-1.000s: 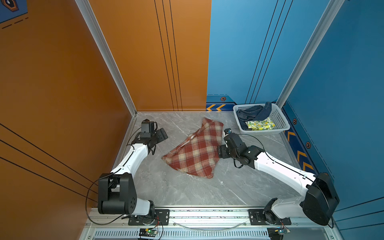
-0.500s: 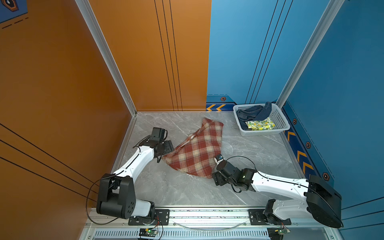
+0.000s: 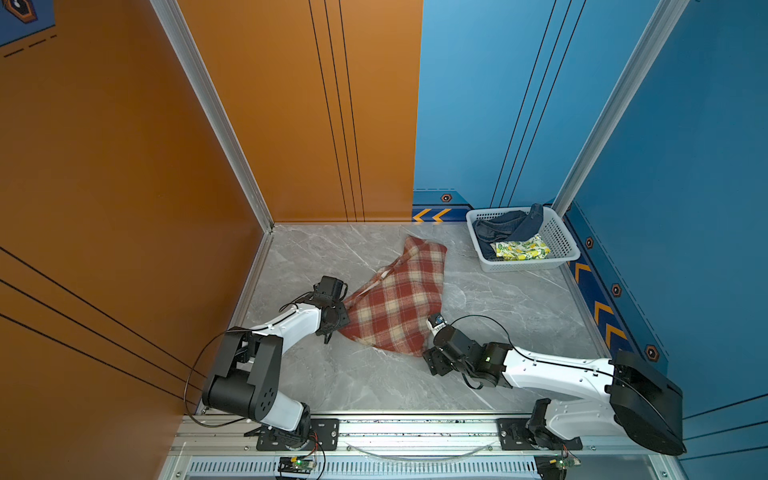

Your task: Fold and stack the skirts

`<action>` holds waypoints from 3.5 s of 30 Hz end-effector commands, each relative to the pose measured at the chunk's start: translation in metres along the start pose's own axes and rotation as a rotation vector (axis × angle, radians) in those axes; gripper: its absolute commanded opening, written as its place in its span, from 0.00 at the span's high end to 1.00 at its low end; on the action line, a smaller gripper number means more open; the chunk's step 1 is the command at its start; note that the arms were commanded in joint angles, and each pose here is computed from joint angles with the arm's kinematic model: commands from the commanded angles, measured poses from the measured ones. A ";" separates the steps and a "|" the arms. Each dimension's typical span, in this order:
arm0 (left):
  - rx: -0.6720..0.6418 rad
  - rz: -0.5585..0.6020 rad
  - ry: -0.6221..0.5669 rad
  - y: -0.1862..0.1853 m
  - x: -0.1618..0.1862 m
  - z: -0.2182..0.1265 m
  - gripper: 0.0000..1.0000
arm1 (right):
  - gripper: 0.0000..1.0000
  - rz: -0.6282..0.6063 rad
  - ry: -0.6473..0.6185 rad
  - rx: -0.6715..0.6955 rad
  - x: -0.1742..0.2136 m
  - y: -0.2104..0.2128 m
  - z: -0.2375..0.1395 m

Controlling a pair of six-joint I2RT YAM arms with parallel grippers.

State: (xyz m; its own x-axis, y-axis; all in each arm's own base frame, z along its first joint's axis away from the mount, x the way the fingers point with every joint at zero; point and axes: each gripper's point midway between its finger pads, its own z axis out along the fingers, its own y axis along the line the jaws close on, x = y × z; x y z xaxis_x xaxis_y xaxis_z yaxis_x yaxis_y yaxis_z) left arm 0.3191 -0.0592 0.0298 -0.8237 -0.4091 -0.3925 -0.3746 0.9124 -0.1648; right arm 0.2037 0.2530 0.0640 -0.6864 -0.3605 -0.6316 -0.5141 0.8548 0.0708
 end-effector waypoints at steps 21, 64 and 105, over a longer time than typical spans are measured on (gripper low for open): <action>0.333 0.194 -0.682 -0.180 -0.118 -0.264 1.00 | 0.15 -0.353 -0.403 -0.107 -0.050 0.054 -0.020; 0.372 0.256 -0.879 -0.235 -0.138 -0.363 1.00 | 1.00 0.060 -0.681 0.163 -0.097 0.059 0.019; 0.305 0.102 -0.940 -0.083 -0.176 -0.435 1.00 | 1.00 0.080 -0.546 -0.081 -0.222 -0.042 -0.248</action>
State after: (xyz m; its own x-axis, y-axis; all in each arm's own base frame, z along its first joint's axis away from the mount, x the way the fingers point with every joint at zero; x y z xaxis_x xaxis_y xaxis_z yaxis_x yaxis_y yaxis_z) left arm 0.2758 -0.0639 0.5296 -0.0528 -0.2852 -0.9570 -0.0372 0.9582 -0.2835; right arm 0.2321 0.2019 0.4034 -0.2795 -0.0947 -0.9555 -0.5450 0.8349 0.0767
